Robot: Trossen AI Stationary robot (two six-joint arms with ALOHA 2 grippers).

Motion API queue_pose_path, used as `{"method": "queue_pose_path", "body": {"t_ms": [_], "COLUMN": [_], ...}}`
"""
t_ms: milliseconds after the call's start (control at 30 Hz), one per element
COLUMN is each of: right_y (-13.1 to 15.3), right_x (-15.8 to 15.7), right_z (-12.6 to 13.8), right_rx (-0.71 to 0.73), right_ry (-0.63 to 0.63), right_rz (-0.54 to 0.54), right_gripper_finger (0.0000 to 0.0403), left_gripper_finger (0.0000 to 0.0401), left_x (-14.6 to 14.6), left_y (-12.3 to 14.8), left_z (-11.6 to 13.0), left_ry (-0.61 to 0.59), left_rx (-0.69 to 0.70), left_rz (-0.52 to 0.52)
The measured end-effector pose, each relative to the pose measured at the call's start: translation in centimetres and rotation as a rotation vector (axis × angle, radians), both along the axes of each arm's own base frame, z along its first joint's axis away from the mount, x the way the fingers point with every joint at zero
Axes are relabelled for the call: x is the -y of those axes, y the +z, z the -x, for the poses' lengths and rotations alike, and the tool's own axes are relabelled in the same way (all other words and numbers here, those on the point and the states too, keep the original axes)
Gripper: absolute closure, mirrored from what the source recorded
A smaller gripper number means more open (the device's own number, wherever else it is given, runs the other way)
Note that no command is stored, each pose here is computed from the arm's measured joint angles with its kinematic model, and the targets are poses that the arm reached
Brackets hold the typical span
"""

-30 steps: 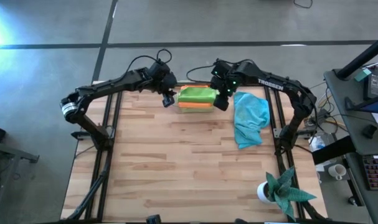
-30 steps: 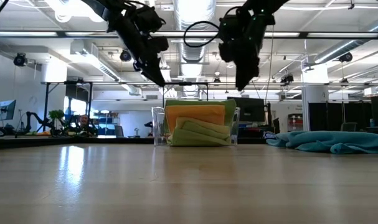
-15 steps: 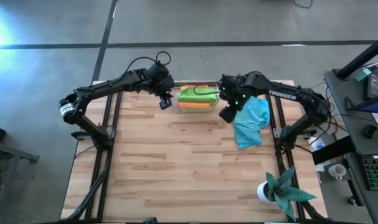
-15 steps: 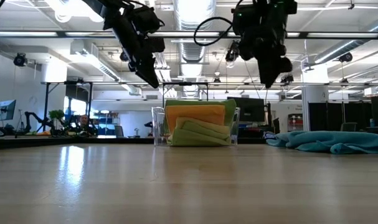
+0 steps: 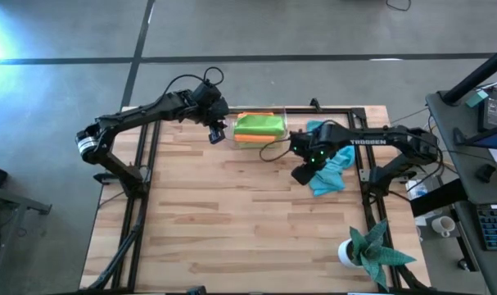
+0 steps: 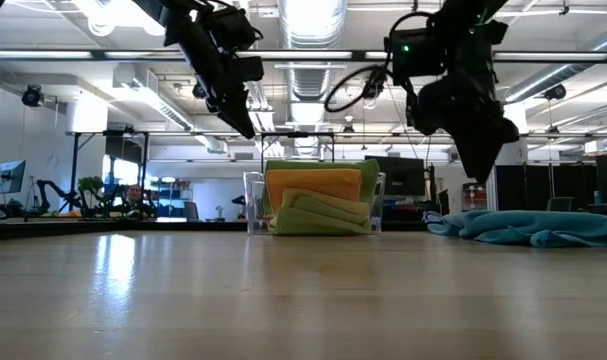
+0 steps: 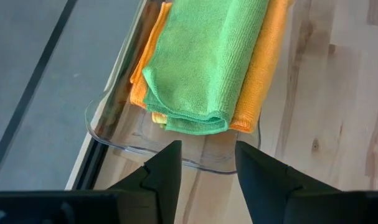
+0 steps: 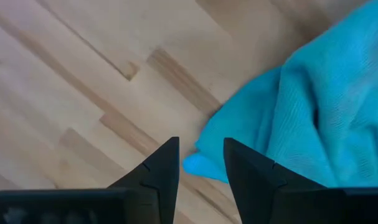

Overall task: Fold microfiber towels
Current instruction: Fold the blue microfiber towel

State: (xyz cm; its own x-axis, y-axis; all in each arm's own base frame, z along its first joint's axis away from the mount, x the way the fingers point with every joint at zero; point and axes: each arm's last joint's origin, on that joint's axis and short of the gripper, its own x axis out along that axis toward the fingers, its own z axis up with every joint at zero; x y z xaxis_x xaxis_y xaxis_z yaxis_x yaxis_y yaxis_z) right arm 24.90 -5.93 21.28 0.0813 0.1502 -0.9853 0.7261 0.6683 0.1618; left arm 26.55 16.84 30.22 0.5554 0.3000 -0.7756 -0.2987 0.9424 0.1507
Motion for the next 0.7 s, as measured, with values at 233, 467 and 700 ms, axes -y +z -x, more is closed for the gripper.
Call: {"method": "queue_pose_path", "body": {"t_ms": [233,467,700], "right_y": [-2.8,-4.5,-5.4], "right_x": [-0.5,-0.8,-2.0], "right_z": [0.6,1.4,1.5], "right_rx": [-0.012,-0.064,-0.070], "right_ry": [-0.130,-0.211,-0.222], "right_rz": [-0.009,-0.023,-0.049], "right_gripper_finger": [0.0279,0.0282,0.0280], "left_gripper_finger": [0.0266,0.0266,0.0266], "left_x": [0.0,-0.1,-0.1], "left_y": [0.0,0.1,0.2], "left_z": [0.0,-0.1,-0.2], "left_ry": [0.000,-0.003,-0.003], "left_rx": [0.001,0.012,0.020], "left_rz": [0.000,-0.011,-0.016]}}
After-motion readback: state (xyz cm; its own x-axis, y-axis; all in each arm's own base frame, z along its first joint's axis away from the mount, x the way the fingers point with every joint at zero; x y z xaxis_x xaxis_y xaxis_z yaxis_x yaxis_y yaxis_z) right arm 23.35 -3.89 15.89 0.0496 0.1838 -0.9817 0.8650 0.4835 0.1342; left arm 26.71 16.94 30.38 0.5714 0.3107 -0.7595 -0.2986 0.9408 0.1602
